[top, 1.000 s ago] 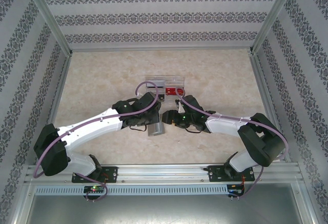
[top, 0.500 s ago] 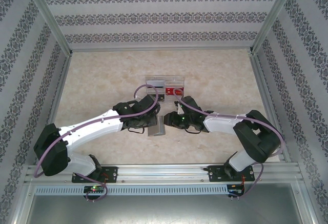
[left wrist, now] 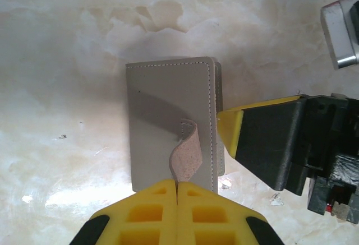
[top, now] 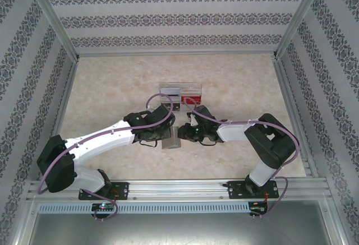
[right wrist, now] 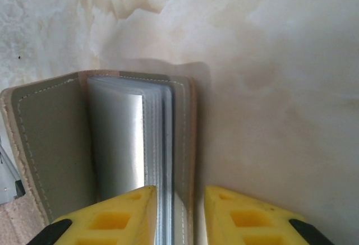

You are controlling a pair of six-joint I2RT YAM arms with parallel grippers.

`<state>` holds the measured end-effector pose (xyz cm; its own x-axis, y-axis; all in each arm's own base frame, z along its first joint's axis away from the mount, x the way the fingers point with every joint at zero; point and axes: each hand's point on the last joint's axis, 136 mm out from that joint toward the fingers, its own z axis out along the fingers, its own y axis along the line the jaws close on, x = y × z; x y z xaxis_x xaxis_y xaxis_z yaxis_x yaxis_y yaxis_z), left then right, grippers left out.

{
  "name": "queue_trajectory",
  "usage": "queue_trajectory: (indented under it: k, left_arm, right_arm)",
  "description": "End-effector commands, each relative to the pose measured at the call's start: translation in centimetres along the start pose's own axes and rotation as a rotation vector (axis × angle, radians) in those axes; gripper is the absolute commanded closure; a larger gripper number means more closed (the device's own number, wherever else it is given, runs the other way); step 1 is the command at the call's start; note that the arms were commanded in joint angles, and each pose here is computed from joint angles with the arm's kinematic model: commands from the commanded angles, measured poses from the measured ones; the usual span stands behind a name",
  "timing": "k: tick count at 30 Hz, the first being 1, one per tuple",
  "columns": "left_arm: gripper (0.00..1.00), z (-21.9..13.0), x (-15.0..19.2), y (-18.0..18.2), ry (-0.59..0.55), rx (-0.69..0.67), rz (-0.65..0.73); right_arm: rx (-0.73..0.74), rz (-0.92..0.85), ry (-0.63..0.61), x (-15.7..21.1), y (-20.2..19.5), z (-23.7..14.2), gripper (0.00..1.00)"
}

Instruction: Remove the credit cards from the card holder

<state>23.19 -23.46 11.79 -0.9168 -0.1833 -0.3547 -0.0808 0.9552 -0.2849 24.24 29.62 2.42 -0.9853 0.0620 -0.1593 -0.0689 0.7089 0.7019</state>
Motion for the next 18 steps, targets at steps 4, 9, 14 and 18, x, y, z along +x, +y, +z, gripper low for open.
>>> queue_trajectory:
  k: [4,9,14,18]
  left_arm:
    - [1.00,0.2,0.4,1.1,0.019,-0.035,-0.007]
    - [1.00,-0.2,0.1,1.4,0.008,-0.046,-0.002]
    - [1.00,-0.5,-0.4,3.2,0.000,-0.071,-0.027]
    - [1.00,-0.3,-0.7,5.2,0.005,-0.090,-0.069]
  right_arm:
    - [-0.033,-0.023,0.010,-0.2,1.1,0.6,0.91]
    - [-0.030,-0.027,-0.022,-0.6,1.1,-0.6,1.00]
    - [-0.042,-0.041,-0.098,-1.6,1.7,-4.2,1.00]
    - [-0.030,-0.073,-0.142,-1.9,2.5,-7.2,1.00]
